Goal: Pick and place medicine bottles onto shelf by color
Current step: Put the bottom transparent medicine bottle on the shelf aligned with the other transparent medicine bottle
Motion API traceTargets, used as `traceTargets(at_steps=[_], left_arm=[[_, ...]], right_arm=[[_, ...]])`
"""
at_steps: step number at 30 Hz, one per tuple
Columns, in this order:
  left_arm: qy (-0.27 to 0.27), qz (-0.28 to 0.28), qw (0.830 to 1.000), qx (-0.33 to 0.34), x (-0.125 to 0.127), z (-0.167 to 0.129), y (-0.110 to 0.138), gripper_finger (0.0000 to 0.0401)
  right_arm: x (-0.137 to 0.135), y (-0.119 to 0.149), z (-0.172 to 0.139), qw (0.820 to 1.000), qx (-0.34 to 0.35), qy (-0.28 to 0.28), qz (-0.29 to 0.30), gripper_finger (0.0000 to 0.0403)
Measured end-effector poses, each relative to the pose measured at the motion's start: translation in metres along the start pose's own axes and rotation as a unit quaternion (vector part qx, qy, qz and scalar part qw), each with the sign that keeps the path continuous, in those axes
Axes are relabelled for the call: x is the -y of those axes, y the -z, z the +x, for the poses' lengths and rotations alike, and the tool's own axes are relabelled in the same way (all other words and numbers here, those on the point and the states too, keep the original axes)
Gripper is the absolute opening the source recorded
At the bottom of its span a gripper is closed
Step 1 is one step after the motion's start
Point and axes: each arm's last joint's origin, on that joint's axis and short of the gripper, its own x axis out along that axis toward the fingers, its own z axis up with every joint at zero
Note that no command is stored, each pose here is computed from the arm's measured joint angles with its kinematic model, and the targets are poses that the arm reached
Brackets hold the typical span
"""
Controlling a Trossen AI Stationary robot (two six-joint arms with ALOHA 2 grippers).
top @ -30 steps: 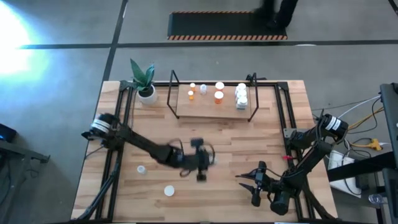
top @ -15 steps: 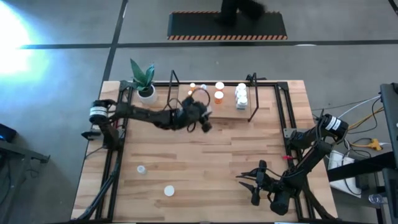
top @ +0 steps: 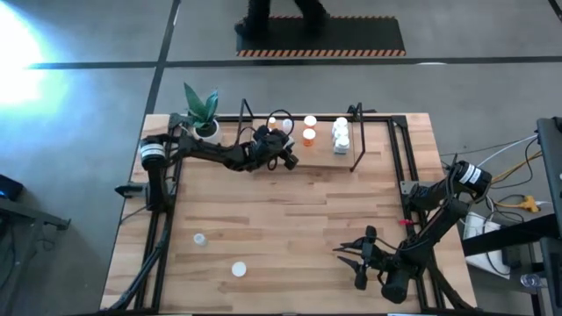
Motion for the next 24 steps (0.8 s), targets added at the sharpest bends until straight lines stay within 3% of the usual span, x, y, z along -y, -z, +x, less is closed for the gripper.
traceTargets(at_steps=[20, 24], left_arm=[[-0.002, -0.007, 1.000, 0.001, -0.0086, 0.0064, 0.0008, 0.0126], [0.001, -0.007, 1.000, 0.001, -0.0087, 0.0065, 0.0007, 0.0144]], right_arm=[[0.0000, 0.0000, 0.0000, 1.000, 0.000, 0.000, 0.001, 0.0180], [-0.0001, 0.0000, -0.0001, 1.000, 0.000, 0.000, 0.001, 0.0180]])
